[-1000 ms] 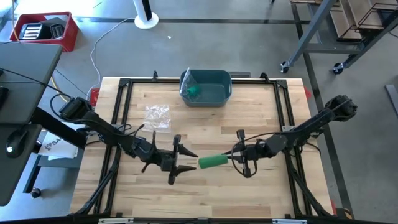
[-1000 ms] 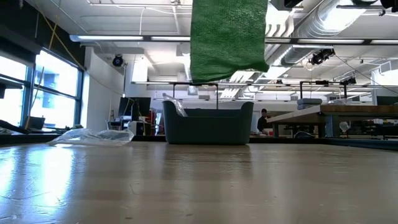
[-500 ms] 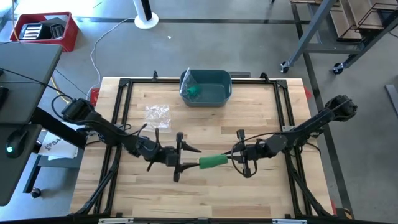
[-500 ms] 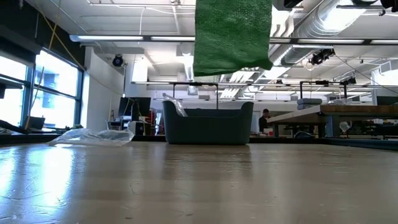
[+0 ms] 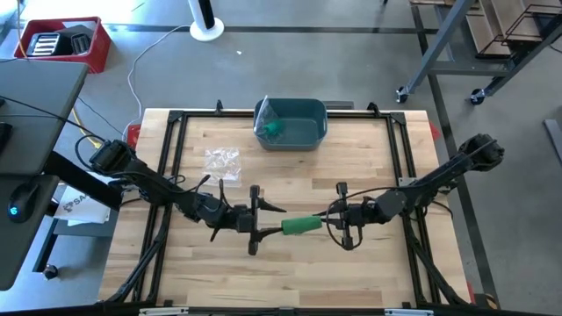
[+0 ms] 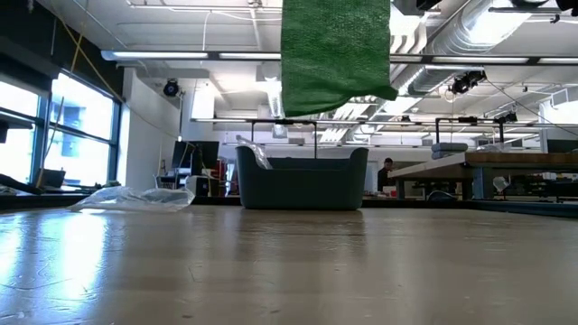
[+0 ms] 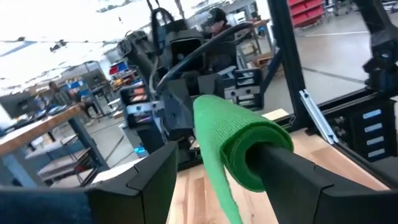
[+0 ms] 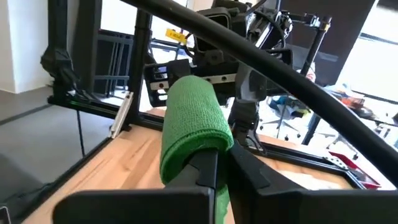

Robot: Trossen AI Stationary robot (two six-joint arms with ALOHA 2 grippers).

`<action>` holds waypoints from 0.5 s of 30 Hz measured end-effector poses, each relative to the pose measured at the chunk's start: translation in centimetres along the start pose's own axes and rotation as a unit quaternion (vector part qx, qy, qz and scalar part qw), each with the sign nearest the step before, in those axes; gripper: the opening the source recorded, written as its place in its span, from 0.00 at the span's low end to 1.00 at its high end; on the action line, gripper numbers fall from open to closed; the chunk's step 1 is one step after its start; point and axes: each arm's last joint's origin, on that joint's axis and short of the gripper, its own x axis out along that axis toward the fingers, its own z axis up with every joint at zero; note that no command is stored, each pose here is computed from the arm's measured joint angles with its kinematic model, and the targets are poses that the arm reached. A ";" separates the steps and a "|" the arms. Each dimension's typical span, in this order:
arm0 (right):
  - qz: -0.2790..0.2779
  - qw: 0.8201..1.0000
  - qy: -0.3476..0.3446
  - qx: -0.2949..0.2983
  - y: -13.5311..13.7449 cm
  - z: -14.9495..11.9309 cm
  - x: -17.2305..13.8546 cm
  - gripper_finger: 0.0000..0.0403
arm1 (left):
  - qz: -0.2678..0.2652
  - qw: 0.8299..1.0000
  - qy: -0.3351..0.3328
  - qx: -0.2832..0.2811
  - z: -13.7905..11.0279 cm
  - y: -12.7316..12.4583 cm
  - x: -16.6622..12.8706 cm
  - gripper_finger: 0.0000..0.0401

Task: Roll bandage
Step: Roll the green bandage

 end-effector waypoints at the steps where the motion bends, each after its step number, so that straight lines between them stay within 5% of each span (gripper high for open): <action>1: -0.002 1.000 0.000 -0.003 0.1 0.0 0.0 0.02 | 0.006 1.000 0.003 -0.005 0.0 0.1 0.0 0.53; 8: 0.001 0.998 0.005 -0.060 0.7 1.5 0.3 0.02 | 0.023 0.998 0.013 -0.054 -0.5 0.9 0.4 0.53; 15: 0.009 0.996 0.040 -0.085 0.7 2.5 0.9 0.02 | -0.020 0.998 0.005 -0.067 -0.6 0.8 0.4 0.53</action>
